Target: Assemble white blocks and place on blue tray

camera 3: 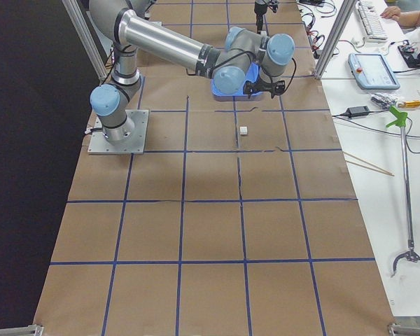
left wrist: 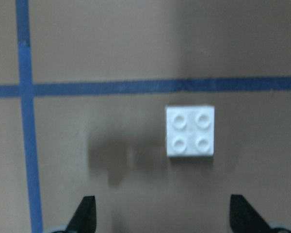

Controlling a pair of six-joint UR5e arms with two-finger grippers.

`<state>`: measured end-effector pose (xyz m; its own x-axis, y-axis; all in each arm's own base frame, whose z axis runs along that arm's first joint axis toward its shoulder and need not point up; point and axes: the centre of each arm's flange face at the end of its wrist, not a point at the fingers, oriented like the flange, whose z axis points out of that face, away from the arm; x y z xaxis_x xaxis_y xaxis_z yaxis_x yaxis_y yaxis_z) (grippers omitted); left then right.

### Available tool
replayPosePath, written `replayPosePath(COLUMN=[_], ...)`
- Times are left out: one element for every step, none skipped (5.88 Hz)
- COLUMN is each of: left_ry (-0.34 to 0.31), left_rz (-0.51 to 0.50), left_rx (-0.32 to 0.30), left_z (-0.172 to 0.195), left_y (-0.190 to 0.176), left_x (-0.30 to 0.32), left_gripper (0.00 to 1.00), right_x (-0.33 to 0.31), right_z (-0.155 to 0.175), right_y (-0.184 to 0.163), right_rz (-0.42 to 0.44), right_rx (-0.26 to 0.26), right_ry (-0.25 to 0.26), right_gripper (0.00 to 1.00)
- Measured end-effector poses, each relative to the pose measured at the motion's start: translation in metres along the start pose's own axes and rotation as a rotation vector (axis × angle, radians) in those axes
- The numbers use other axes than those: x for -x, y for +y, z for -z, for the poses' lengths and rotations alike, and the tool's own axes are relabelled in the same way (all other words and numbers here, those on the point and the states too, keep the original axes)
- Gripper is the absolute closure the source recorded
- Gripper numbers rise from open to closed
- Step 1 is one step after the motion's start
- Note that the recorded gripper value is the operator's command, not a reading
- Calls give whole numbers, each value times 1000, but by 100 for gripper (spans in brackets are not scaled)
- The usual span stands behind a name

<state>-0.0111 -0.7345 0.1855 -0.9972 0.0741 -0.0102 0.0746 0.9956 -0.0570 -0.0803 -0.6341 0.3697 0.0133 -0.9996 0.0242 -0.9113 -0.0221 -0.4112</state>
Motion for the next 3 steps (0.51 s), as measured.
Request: replayPosePath(left_ry=[4,3,-1], left_rz=[-28,-59,-83], left_rx=[-7,-8,-10], left_z=[-3,-6,-5], left_y=[-10,-13,-15], left_x=[-9,-13,-14], left_gripper=[33,43,70], right_x=[-3,2,10], right_z=[-22,-54,-92], right_y=[42,79,100], right_rz=[-2,-19,-8], right_rx=[-96,-207,-301], right_ry=[2,2,-1], right_gripper=[0,0,0])
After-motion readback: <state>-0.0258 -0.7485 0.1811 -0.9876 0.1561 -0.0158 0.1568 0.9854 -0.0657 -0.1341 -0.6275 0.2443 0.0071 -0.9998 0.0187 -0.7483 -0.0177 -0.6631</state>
